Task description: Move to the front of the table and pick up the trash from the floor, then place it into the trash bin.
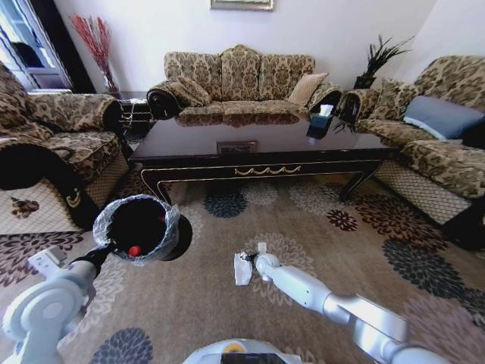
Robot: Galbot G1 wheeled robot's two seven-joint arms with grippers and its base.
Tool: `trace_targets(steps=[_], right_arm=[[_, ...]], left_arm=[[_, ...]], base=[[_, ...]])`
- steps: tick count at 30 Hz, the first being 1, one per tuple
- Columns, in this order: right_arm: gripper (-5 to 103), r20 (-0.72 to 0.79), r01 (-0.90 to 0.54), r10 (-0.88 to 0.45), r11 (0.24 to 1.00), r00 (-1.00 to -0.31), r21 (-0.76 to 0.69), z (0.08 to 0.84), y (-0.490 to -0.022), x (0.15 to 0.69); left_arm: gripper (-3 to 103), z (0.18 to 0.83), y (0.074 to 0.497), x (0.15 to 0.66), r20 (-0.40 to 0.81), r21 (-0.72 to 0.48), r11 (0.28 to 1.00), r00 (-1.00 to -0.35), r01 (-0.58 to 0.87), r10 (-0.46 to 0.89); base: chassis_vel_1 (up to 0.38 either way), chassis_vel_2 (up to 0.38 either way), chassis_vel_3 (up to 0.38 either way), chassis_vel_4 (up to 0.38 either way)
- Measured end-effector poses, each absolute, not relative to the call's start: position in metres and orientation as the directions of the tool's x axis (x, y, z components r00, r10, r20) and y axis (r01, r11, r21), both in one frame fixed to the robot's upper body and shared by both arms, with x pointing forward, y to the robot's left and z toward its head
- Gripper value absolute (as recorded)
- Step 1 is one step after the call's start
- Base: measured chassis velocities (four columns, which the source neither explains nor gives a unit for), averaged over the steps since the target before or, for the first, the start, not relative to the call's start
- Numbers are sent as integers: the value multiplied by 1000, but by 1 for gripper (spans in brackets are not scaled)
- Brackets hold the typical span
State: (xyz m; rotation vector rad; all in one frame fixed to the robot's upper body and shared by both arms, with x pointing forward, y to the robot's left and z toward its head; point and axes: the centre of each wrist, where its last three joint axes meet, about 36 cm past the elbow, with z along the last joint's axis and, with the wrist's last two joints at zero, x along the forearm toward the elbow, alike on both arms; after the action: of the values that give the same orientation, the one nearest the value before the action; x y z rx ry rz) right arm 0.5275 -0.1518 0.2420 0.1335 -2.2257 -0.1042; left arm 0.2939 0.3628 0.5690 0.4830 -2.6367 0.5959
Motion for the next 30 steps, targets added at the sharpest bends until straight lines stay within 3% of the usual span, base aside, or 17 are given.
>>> trace_targets(steps=[30], right_arm=[[100, 800, -58, -50, 998, -598, 19, 228, -187, 517]], left_arm=[[2, 567, 357, 294, 444, -331, 856, -866, -398, -231]], base=[[0, 0, 0, 0]])
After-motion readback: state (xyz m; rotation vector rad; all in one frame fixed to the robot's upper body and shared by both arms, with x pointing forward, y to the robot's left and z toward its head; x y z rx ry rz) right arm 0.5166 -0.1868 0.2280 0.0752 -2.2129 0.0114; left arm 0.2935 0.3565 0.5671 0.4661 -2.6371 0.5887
